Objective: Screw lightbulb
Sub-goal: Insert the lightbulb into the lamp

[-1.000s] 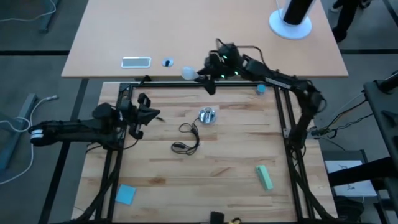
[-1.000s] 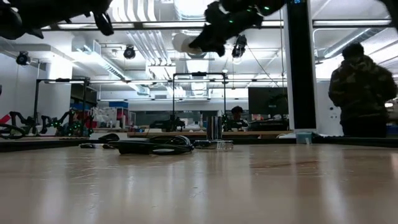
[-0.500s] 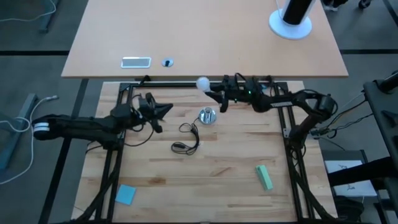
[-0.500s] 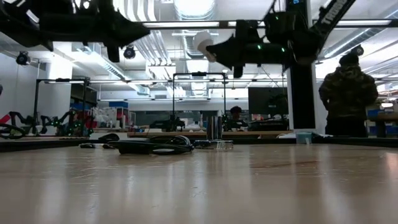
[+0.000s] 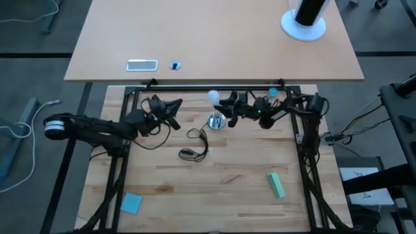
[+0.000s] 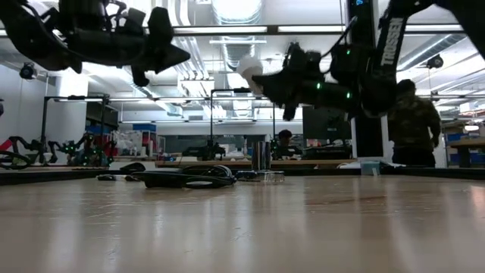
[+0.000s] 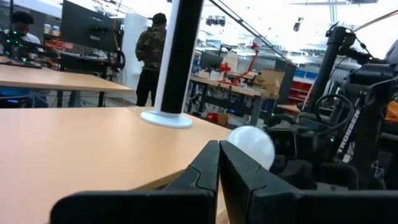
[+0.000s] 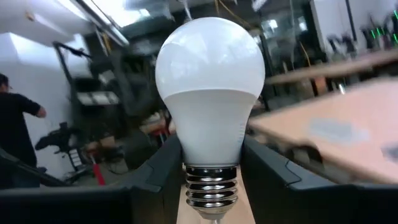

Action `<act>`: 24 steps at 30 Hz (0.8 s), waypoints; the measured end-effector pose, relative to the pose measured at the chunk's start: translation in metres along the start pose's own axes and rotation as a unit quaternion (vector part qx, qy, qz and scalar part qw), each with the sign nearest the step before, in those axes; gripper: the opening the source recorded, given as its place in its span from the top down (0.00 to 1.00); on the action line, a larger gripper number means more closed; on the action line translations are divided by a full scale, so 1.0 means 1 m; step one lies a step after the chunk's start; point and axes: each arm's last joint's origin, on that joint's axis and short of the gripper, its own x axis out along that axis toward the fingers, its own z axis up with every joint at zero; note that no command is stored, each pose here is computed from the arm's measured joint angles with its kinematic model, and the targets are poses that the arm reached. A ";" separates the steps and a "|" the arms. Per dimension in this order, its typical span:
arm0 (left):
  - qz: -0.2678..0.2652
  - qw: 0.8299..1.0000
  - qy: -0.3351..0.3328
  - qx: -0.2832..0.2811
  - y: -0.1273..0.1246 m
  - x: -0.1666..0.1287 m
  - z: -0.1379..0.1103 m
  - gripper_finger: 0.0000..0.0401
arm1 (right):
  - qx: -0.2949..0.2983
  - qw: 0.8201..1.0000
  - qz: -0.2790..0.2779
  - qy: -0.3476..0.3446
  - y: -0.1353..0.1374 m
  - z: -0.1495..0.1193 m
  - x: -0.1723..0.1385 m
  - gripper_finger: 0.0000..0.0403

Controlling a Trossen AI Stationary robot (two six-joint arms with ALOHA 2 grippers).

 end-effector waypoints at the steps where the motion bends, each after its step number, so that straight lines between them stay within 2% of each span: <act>1: 0.001 1.000 0.000 0.000 0.000 0.001 -0.002 0.99 | 0.000 1.000 -0.007 0.004 -0.001 -0.004 0.000 0.68; 5: 0.002 1.000 -0.004 -0.001 -0.001 0.009 -0.008 1.00 | -0.001 1.000 -0.021 0.011 -0.002 -0.013 0.001 0.68; 8: -0.007 1.000 -0.001 0.007 -0.007 0.021 -0.009 1.00 | -0.028 0.999 -0.016 0.018 0.000 -0.017 0.001 0.68; 13: -0.049 0.998 0.020 0.039 -0.020 0.049 -0.015 1.00 | -0.077 0.996 -0.017 0.033 0.003 -0.022 -0.006 0.68; 16: -0.067 0.997 0.015 0.043 -0.025 0.061 -0.014 1.00 | -0.085 0.995 -0.026 0.048 0.000 -0.027 -0.016 0.68; 20: -0.075 0.996 0.007 0.043 -0.025 0.064 -0.009 1.00 | -0.080 0.994 -0.035 0.061 0.001 -0.027 -0.029 0.68; 24: -0.113 0.992 0.015 0.058 -0.025 0.059 -0.012 0.99 | -0.095 0.994 -0.024 0.041 0.009 -0.012 -0.031 0.68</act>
